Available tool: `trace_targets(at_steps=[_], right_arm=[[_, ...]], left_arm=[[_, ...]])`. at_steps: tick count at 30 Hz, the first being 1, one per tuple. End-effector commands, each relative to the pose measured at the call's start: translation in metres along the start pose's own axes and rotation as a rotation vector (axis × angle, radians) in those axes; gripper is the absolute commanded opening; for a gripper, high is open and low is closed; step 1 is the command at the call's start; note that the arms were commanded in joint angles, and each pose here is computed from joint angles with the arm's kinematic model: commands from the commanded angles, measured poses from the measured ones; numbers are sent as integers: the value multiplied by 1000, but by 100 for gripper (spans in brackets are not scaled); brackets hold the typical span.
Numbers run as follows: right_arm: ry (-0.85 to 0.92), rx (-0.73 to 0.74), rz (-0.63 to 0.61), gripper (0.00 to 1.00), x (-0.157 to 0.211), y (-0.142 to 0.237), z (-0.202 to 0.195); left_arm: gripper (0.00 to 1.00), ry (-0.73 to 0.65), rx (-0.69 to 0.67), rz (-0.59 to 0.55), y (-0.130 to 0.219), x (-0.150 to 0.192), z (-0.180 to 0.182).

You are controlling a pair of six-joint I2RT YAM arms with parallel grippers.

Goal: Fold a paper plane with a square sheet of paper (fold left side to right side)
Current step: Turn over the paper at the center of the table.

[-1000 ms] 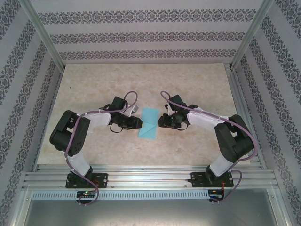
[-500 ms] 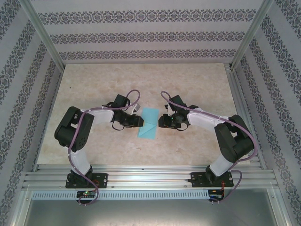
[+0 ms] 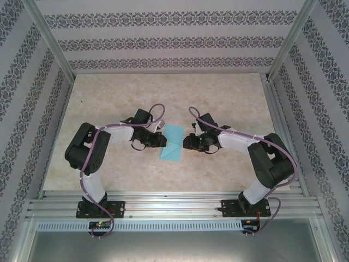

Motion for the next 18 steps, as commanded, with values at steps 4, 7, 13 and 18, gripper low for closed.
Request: trace_targets(at_steps=[4, 7, 13, 18], right_arm=[[-55, -192, -28, 41, -4, 1, 8], [-77, -249, -20, 41, -5, -4, 10], [-95, -289, -12, 42, -7, -12, 14], [-128, -300, 4, 41, -10, -22, 16]], left_arm=[[6, -50, -8, -35, 10, -5, -12], [6, -54, -23, -48, 15, -5, -14], [6, -50, -35, -52, 19, 0, -13], [6, -46, -35, -47, 17, 2, -12]])
Point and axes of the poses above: each hand's point on the last joint's axis, 136 mm out from that joint toward the fingers, its own y axis back along the fingers, its own z axis along the line the jaws close on, x = y × z, the point moved 10 cm from there along y, back along the fingers, and after that the axes turned 13 degrees about -y, right-handed, at the moved point
